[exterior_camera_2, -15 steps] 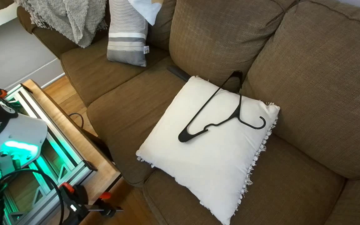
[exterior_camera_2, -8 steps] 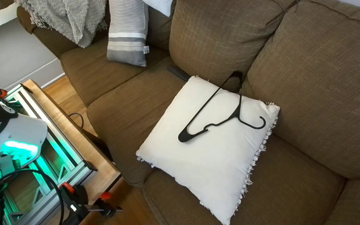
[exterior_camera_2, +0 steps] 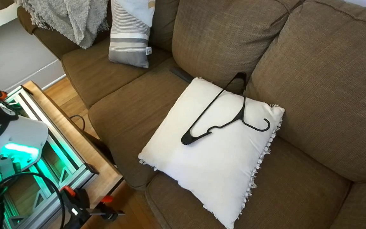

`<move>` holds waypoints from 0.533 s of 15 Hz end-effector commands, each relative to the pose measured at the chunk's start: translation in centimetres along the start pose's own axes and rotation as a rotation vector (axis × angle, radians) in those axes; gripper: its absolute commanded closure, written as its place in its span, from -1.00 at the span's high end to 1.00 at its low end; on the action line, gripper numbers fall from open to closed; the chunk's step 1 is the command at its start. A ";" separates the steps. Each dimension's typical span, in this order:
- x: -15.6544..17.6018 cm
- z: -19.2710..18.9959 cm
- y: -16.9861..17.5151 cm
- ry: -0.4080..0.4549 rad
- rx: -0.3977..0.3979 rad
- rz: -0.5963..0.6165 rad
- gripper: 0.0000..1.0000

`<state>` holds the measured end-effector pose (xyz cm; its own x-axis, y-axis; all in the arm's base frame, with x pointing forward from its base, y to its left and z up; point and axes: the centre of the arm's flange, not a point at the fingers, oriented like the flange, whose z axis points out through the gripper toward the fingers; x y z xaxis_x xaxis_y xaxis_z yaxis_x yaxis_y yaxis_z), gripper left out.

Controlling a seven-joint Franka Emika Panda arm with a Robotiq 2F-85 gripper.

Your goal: Move the white pillow to the left

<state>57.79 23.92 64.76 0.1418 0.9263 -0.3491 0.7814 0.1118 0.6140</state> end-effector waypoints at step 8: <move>2.8 -2.6 -3.7 -0.028 0.059 -0.062 -0.99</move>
<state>57.64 24.56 62.05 0.1307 0.9140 -0.3840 0.8194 0.1184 0.5609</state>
